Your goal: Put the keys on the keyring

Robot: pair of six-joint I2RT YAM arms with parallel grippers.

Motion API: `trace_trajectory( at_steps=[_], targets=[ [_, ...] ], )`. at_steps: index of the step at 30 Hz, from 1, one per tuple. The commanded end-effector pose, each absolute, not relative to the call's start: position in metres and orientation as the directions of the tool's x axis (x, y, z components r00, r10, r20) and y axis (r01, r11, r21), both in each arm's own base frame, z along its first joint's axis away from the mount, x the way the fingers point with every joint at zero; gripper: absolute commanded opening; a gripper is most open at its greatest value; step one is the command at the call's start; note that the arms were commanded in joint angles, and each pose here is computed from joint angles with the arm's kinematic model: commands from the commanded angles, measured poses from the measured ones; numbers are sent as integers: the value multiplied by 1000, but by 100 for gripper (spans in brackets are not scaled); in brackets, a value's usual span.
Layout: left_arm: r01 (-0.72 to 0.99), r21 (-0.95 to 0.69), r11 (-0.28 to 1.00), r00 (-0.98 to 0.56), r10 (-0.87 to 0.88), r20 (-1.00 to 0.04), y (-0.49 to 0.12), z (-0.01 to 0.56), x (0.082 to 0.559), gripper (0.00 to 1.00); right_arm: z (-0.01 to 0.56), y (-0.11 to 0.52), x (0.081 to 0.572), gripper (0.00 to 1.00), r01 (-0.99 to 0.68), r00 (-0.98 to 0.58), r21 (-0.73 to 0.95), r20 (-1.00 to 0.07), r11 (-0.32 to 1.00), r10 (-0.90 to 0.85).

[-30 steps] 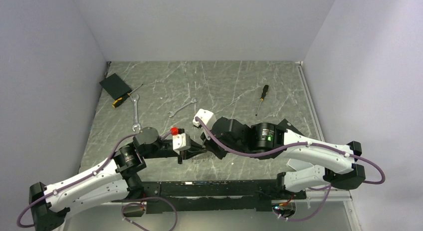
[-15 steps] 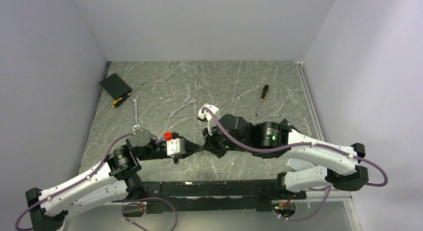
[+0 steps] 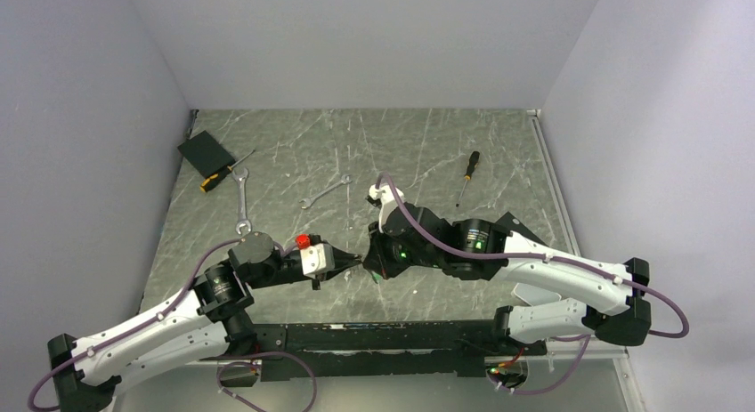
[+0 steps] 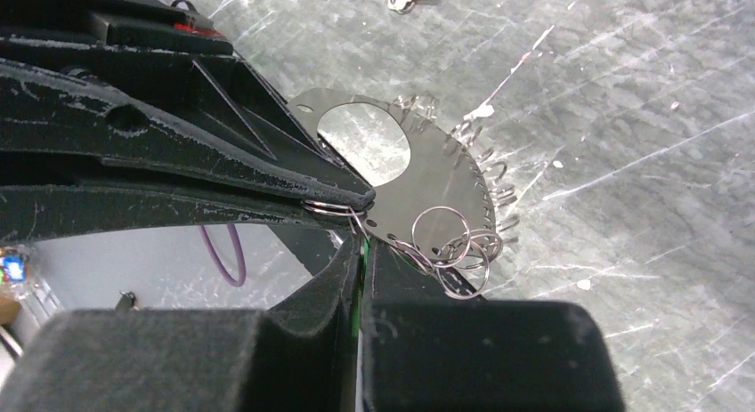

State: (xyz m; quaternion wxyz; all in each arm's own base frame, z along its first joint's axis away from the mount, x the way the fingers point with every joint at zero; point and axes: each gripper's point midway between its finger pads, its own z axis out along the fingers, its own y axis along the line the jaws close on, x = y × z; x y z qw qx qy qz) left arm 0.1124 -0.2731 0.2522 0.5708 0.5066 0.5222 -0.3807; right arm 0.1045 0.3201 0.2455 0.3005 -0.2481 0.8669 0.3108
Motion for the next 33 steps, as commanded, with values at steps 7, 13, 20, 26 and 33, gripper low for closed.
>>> trace_trajectory(
  at_steps=[7,13,20,26,33],
  targets=[
    [946,266,185,288,-99,-953,-277,312,103,0,251,329,103,0,-612,-709,445,-675,654,-204],
    [950,273,150,292,-118,-949,-276,314,94,3,252,333,100,0,-644,-694,440,-681,626,-235],
    [956,275,102,284,-82,-955,-277,308,88,38,261,334,100,0,-671,-670,425,-699,608,-250],
    [957,269,111,279,-83,-957,-273,301,87,68,267,326,106,0,-676,-646,385,-719,628,-255],
    [970,196,142,207,-64,-976,-268,305,89,71,262,321,110,0,-671,-639,346,-719,656,-274]
  ],
)
